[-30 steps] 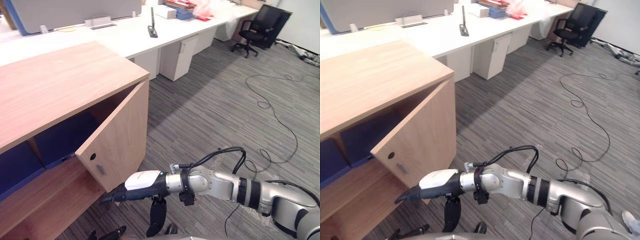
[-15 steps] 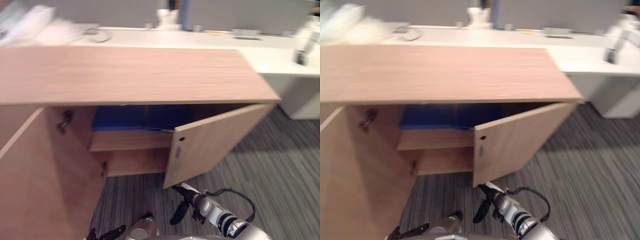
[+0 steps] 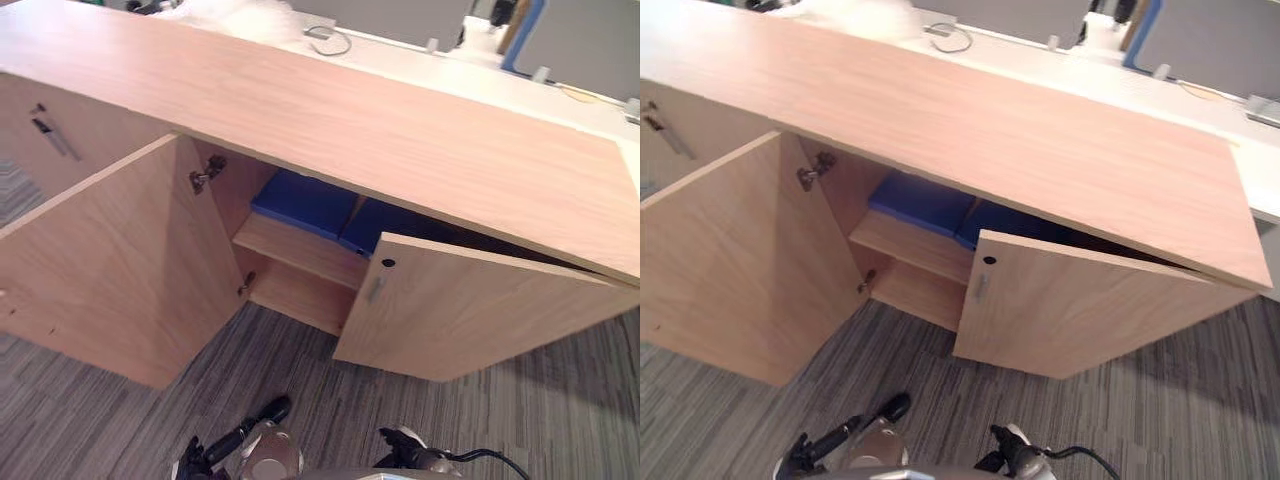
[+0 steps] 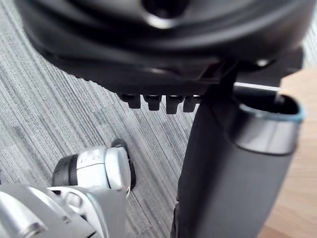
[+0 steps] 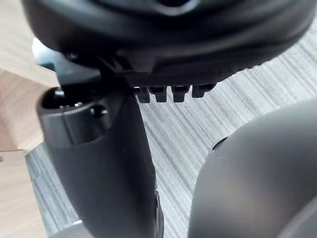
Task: Walk over to the cabinet, pick up the folder, carry it to the office cabinet, place the folder inside the office cabinet, then close the office cabinet door
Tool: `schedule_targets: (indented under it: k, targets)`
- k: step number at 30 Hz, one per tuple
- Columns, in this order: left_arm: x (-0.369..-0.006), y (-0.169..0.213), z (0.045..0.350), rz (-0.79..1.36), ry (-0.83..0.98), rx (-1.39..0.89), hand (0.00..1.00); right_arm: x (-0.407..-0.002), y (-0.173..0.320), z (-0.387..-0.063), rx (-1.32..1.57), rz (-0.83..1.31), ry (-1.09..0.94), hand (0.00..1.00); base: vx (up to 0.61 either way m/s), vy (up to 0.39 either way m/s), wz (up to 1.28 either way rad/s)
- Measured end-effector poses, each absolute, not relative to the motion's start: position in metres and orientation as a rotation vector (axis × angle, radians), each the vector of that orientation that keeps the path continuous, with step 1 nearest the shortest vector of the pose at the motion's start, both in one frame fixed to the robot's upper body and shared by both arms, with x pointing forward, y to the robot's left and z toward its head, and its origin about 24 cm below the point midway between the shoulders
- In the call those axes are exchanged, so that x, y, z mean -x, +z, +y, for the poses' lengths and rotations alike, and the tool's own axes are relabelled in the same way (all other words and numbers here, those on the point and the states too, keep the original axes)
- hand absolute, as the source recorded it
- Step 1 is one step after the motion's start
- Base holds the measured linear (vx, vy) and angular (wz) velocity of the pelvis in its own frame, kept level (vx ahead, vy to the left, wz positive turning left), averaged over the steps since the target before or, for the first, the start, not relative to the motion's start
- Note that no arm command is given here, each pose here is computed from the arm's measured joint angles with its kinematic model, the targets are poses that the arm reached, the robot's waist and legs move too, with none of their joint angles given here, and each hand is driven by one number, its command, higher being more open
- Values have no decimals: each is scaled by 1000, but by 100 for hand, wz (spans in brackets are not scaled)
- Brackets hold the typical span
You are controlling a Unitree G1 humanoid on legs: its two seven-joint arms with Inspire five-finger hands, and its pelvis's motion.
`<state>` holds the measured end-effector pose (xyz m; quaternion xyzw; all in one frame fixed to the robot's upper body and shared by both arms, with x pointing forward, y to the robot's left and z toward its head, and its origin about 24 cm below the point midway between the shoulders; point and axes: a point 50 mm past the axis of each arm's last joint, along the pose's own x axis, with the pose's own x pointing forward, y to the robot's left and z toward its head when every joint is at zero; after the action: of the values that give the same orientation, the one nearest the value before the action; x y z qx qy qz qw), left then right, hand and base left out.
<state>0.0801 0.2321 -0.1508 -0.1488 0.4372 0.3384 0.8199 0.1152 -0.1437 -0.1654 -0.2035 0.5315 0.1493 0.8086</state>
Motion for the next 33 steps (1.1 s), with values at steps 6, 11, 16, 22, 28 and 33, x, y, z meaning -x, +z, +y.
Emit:
schedule_targets:
  k: [6,11,16,22,28,33]
  targets:
    - [-71,-156,232,976,714,323,100,-115,-166,-159,243,1166,102,100,164,61,32]
    - [-65,-157,231,978,717,375,100,-100,-170,-164,-20,1226,-137,100,150,27,63]
    - [-57,-159,227,947,777,523,100,-108,-167,-172,-194,1179,-331,100,72,-48,33]
    - [-82,-148,218,782,777,674,100,-102,-166,-187,-247,1157,-456,100,8,-25,36]
    - [-92,-121,270,514,962,757,100,-92,-167,-191,-252,1171,-476,100,-7,-21,-8]
    - [-106,-64,327,250,1005,579,100,-74,-169,-201,-235,1206,-496,100,35,0,-8]
